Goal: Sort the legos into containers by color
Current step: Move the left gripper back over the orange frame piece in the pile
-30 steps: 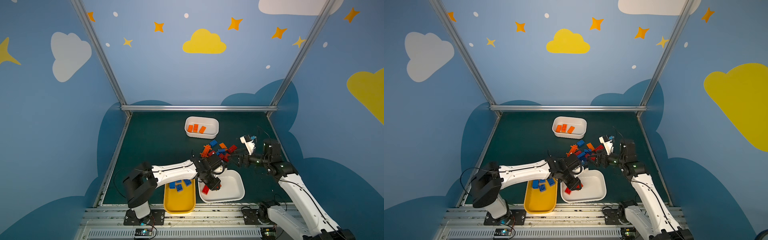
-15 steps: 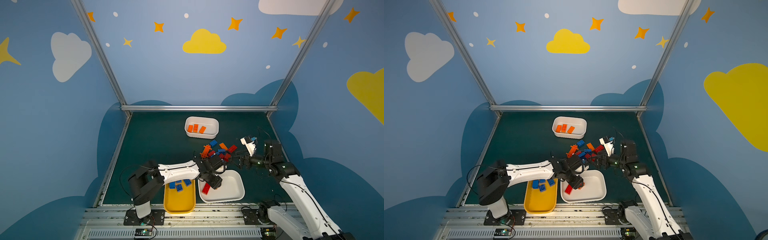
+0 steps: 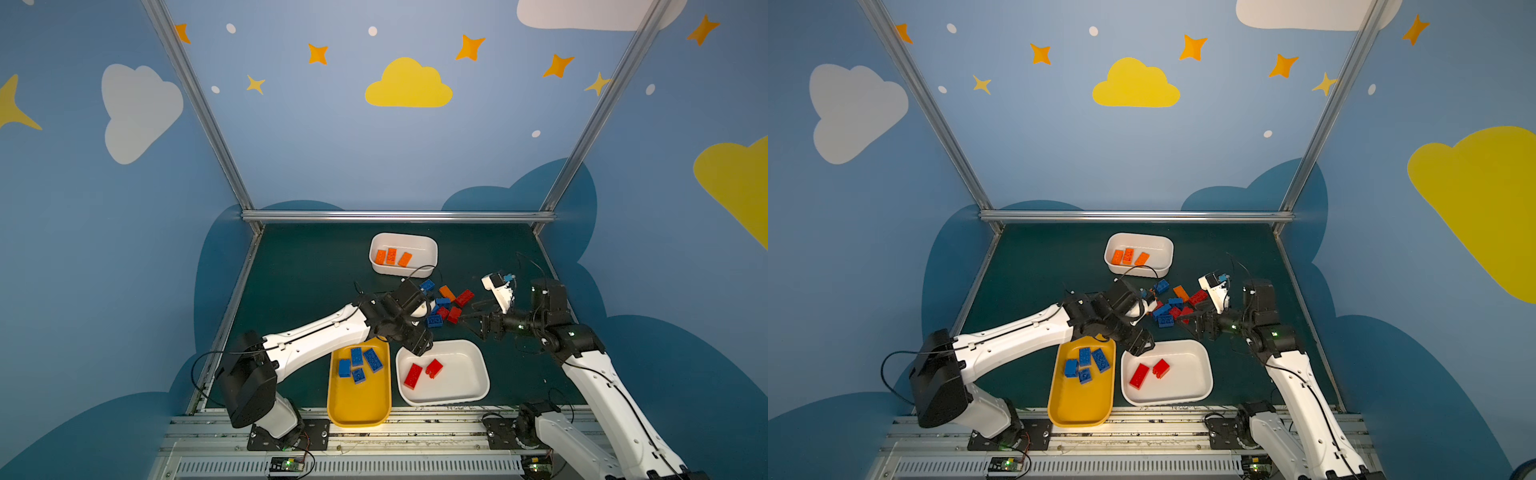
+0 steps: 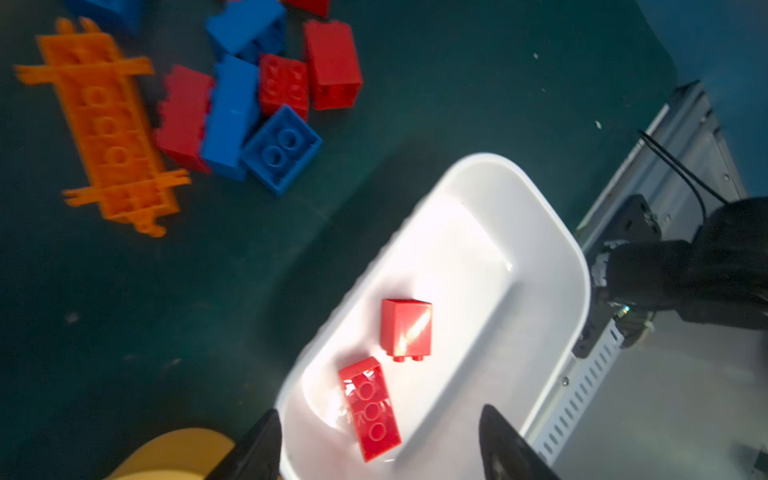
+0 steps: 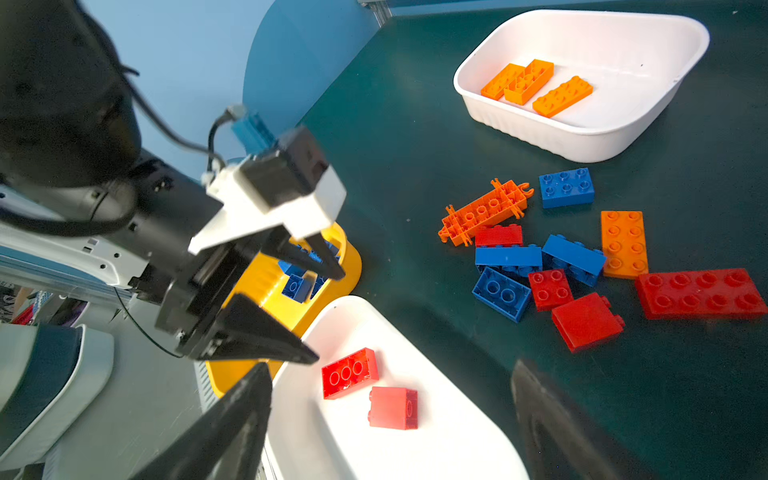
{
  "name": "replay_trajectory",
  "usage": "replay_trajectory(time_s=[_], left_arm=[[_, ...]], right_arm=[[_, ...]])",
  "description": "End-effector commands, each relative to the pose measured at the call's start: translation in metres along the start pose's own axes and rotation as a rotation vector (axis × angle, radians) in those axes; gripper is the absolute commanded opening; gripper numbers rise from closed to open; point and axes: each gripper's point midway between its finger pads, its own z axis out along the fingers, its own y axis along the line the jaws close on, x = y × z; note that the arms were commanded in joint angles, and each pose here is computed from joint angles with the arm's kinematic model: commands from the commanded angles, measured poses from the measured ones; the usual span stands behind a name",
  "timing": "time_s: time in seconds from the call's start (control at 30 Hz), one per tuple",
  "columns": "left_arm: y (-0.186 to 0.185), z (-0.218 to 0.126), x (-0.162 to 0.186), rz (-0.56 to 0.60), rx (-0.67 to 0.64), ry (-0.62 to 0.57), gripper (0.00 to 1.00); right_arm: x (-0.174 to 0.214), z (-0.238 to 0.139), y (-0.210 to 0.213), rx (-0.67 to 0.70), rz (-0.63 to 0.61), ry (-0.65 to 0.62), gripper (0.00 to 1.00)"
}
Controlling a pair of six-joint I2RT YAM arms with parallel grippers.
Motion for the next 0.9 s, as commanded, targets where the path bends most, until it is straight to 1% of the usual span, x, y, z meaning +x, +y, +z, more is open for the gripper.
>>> replay_trajectory(time_s=[0.0,0.03,0.07,0.13,0.17,0.33,0.47,0.57,0.63,0.67,0.87], left_arm=[[0.037,0.001,-0.003,-0.03,-0.114,0.023,0.75],[0.05,0.003,-0.005,-0.065,-0.148,0.025,0.76],[0.058,0.006,-0.007,-0.1,-0.155,0.04,0.76],[0.07,0.01,-0.012,-0.155,-0.187,0.059,0.76],[0.071,0.013,-0.015,-0.165,-0.195,0.065,0.76],[0.077,0.039,-0.03,-0.145,-0.205,0.056,0.76],[0.098,0.056,-0.04,-0.133,-0.308,0.071,0.76],[0.104,0.064,-0.056,-0.127,-0.327,0.032,0.75],[0.107,0.07,-0.064,-0.126,-0.337,0.022,0.72],[0.11,0.073,-0.067,-0.121,-0.351,0.023,0.7],[0.128,0.09,-0.074,-0.098,-0.414,0.047,0.62]], right_arm=[[-0.005,-0.002,0.008,-0.034,-0.022,-0.007,0.89],[-0.006,-0.002,0.009,-0.036,-0.024,-0.009,0.89],[-0.004,-0.002,0.009,-0.039,-0.023,-0.004,0.89],[-0.004,-0.002,0.009,-0.035,-0.023,-0.002,0.89],[-0.004,-0.002,0.009,-0.033,-0.024,-0.003,0.89],[-0.003,0.0,0.008,-0.039,-0.009,-0.01,0.88],[-0.001,0.001,0.008,-0.042,-0.009,-0.003,0.88],[-0.001,0.002,0.008,-0.041,-0.013,0.0,0.88],[0.0,0.002,0.008,-0.042,-0.014,0.002,0.88],[-0.001,0.002,0.008,-0.041,-0.015,0.002,0.88],[0.0,0.002,0.007,-0.038,-0.018,0.004,0.88]])
